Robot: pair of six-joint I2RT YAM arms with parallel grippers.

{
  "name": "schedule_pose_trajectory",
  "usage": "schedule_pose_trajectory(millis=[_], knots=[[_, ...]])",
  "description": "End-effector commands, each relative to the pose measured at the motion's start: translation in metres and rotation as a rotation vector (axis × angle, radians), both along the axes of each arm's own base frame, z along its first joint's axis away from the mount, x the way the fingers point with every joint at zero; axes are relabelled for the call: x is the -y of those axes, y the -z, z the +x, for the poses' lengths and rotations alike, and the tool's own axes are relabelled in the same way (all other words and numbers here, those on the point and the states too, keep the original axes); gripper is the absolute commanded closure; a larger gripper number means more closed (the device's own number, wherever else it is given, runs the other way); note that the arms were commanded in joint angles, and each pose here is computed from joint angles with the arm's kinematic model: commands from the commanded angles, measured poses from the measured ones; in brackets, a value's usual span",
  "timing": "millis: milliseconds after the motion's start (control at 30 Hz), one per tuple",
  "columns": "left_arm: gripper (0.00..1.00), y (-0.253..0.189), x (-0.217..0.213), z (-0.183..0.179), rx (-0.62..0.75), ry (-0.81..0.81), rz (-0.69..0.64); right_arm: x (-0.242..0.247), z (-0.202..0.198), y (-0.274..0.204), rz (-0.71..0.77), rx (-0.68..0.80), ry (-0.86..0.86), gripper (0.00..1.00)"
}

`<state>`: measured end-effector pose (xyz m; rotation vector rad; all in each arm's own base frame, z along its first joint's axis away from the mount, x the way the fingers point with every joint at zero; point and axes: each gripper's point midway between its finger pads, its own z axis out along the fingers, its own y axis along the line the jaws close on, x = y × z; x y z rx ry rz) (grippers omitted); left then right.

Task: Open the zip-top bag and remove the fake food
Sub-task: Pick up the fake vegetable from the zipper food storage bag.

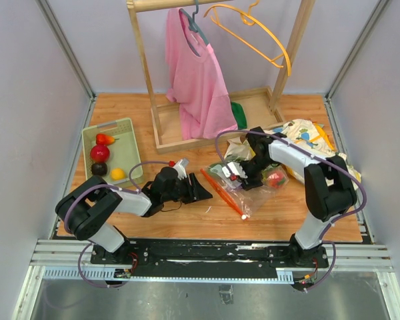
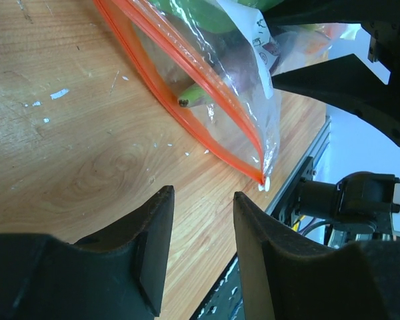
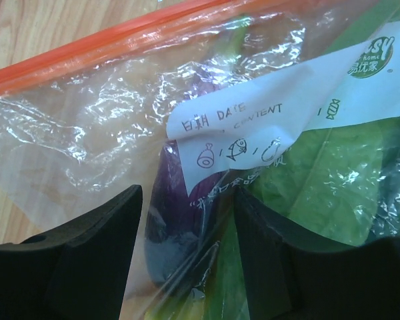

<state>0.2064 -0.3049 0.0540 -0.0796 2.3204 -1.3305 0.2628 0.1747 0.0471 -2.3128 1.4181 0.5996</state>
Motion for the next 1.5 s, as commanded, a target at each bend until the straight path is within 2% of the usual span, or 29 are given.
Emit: schedule_pose_trajectory(millis=[0,133,267,500,767,967,1100,1467], knots=[[0.55,-0.008,0.006,0.003,0.040,0.014,-0.001,0.003,-0.008,0.020,-0.054,-0.024,-0.022,0.42],[0.55,-0.011,0.007,0.004,0.060,0.025,-0.001,0.001,-0.012,0.026,-0.050,-0.044,-0.013,0.48],[0.54,-0.019,0.012,0.005,0.121,0.061,0.000,-0.003,-0.021,0.023,-0.020,-0.086,-0.029,0.64],[0.52,-0.026,0.025,-0.007,0.325,0.186,0.067,-0.010,-0.035,0.009,0.040,-0.146,-0.091,0.78],[0.50,-0.010,0.027,-0.030,0.657,0.321,0.239,-0.015,-0.037,0.003,0.066,-0.168,-0.138,0.80],[0.47,-0.010,0.019,-0.028,0.874,0.338,0.336,-0.017,-0.041,-0.002,0.082,-0.183,-0.157,0.81],[0.46,-0.004,0.020,-0.027,0.935,0.352,0.341,-0.019,-0.044,-0.008,0.103,-0.189,-0.160,0.82],[0.46,0.002,0.041,-0.010,0.955,0.337,0.353,-0.022,-0.050,-0.010,0.126,-0.207,-0.168,0.83]])
